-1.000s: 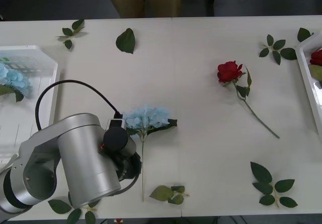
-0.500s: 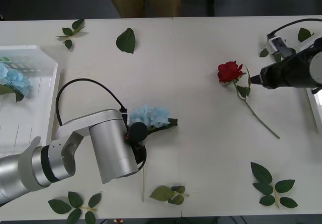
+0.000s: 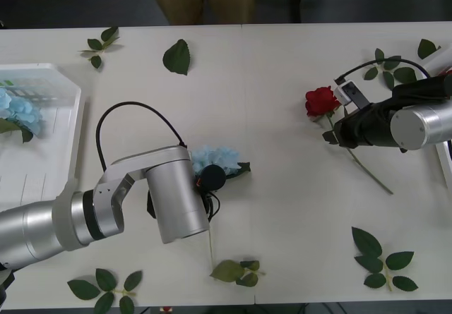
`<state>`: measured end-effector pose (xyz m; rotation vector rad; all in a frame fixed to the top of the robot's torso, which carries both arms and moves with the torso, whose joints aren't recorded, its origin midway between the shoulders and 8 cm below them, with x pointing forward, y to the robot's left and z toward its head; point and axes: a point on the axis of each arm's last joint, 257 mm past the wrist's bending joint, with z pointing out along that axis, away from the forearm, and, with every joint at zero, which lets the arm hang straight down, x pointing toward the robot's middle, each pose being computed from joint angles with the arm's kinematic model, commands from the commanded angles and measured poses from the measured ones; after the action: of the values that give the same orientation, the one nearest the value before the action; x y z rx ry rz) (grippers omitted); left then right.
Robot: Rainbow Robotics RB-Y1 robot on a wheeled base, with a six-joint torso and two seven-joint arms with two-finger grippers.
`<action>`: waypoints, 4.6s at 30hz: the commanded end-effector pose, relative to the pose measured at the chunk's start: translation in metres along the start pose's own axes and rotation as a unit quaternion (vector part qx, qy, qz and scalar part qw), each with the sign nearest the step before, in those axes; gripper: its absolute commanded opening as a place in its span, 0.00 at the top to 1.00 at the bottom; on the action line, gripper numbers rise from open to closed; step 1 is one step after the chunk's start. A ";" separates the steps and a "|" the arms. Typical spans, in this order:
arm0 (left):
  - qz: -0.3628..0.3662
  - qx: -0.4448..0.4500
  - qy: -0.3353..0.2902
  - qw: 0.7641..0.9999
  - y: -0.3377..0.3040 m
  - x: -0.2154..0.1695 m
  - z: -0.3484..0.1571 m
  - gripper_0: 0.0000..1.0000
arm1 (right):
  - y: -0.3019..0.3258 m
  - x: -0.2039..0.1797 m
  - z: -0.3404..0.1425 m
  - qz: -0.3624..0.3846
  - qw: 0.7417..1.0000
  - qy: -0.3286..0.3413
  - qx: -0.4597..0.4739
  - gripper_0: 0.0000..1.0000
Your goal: Place the red flowers into the right box and the blue flowers into the left box. If a person shows an open palm, hand one flower to the person first, then continue sorting.
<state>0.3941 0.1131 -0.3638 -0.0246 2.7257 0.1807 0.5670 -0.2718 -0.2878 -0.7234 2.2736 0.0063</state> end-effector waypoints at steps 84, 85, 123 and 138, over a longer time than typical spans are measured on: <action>-0.018 0.069 -0.055 0.996 0.091 -0.112 -0.102 1.00 | -0.337 0.069 -0.145 0.082 0.937 0.063 0.334 0.81; -0.023 0.067 -0.052 0.996 0.101 -0.116 -0.106 1.00 | -0.337 0.069 -0.145 0.082 0.937 0.063 0.334 0.75; -0.142 -0.097 -0.042 0.984 0.467 -0.188 -0.084 1.00 | -0.170 -0.049 -0.189 0.164 0.985 0.045 0.025 0.19; -0.141 -0.086 -0.045 0.985 0.461 -0.190 -0.083 1.00 | -0.158 -0.060 -0.178 0.177 0.984 0.014 0.001 0.19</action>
<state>0.5120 0.5575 -0.1614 -0.4172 2.5960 0.3489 0.5597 -0.4130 -0.1126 -0.3241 2.4454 0.1685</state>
